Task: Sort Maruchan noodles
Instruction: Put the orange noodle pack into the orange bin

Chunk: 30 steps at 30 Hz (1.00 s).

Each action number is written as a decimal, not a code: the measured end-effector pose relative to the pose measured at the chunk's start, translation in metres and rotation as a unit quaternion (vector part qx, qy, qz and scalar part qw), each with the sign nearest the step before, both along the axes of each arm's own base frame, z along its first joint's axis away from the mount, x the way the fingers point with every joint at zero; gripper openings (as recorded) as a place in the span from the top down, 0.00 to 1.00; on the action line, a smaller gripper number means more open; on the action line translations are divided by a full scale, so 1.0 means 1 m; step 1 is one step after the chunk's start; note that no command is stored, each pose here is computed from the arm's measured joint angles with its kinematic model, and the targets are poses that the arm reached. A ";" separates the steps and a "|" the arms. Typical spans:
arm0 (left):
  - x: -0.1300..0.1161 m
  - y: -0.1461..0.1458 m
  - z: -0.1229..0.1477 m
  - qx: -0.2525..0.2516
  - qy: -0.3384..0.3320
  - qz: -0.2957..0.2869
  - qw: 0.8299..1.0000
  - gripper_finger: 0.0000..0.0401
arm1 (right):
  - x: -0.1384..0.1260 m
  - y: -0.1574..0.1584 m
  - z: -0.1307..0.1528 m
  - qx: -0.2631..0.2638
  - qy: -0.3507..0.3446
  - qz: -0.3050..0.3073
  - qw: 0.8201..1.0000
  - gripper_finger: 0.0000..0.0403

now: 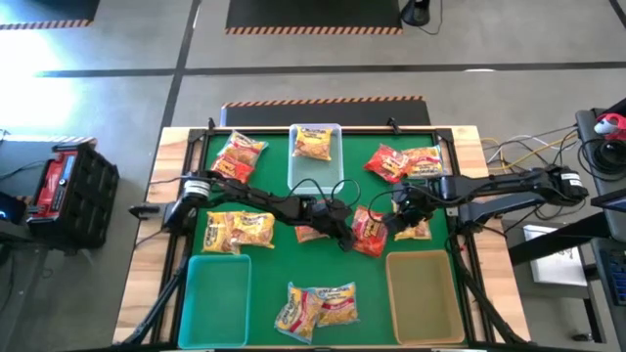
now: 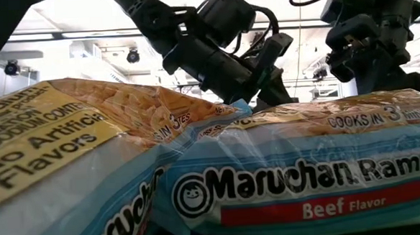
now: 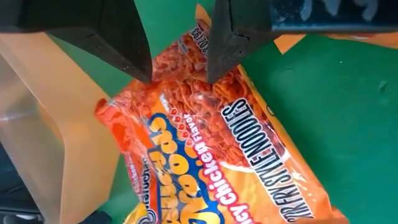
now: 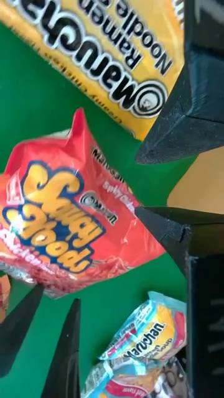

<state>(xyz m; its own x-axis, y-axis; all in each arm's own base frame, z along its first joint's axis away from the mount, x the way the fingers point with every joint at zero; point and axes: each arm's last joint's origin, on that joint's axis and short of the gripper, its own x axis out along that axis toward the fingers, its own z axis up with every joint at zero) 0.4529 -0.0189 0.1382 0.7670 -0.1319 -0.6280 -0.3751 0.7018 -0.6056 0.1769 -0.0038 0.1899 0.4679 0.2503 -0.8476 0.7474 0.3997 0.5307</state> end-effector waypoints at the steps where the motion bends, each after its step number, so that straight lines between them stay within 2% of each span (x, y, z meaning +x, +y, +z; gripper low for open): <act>1: 0.000 0.000 -0.002 0.000 0.002 0.003 1.000 0.67 | -0.002 0.000 -0.001 0.002 0.002 -0.004 1.000 0.72; 7: -0.001 0.001 -0.008 0.021 0.039 0.025 0.999 0.69 | -0.008 0.001 -0.003 0.010 0.000 -0.018 1.000 0.71; 14: -0.005 0.003 -0.011 0.065 0.101 0.039 0.992 0.69 | -0.008 0.000 0.004 0.020 -0.042 -0.038 0.998 0.69; 30: -0.005 0.004 -0.010 0.080 0.108 0.039 0.990 0.69 | -0.001 -0.001 -0.008 0.027 -0.080 -0.089 0.992 0.53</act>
